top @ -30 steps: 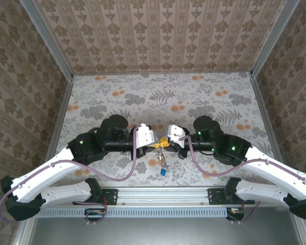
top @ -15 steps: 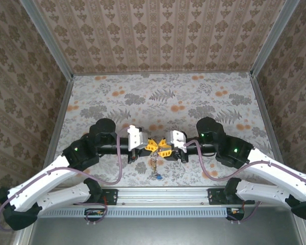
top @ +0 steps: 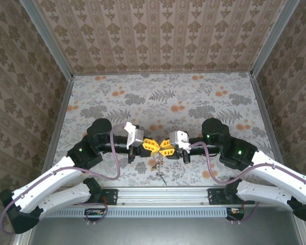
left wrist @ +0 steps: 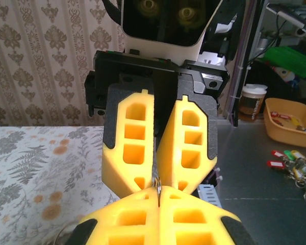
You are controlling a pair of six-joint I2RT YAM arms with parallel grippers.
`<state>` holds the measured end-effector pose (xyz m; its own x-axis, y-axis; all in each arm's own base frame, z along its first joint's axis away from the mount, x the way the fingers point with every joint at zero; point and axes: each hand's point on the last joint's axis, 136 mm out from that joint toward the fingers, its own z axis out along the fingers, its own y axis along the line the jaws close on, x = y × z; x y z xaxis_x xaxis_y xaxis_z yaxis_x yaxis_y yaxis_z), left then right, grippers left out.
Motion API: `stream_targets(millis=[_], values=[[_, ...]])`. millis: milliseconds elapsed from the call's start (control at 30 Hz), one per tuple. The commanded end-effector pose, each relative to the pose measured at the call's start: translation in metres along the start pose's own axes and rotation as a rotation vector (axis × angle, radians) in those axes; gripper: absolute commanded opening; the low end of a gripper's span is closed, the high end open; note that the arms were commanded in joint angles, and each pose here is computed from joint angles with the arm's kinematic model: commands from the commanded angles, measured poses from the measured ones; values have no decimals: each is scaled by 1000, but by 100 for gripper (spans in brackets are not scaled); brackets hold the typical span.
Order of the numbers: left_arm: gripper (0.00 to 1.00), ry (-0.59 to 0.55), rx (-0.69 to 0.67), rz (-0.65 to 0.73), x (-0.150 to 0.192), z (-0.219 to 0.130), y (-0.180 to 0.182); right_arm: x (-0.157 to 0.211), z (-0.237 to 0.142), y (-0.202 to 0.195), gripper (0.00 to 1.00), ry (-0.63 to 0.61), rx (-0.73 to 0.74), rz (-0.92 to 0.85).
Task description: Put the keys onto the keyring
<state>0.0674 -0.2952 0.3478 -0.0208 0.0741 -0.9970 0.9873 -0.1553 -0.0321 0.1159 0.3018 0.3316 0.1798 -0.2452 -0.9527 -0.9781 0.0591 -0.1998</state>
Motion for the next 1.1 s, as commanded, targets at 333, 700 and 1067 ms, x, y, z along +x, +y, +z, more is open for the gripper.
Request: stream_targets(millis=[333,700,1067], values=[[0,-123,-12,108,-46,-8,-4,6,1,0,0,15,21,11],[25,268,-319,98,9,-14,41,32,13,-26,0,151,126,49],[29,317,-279,62,26,-7,39,26,12,-21,0,118,100,40]])
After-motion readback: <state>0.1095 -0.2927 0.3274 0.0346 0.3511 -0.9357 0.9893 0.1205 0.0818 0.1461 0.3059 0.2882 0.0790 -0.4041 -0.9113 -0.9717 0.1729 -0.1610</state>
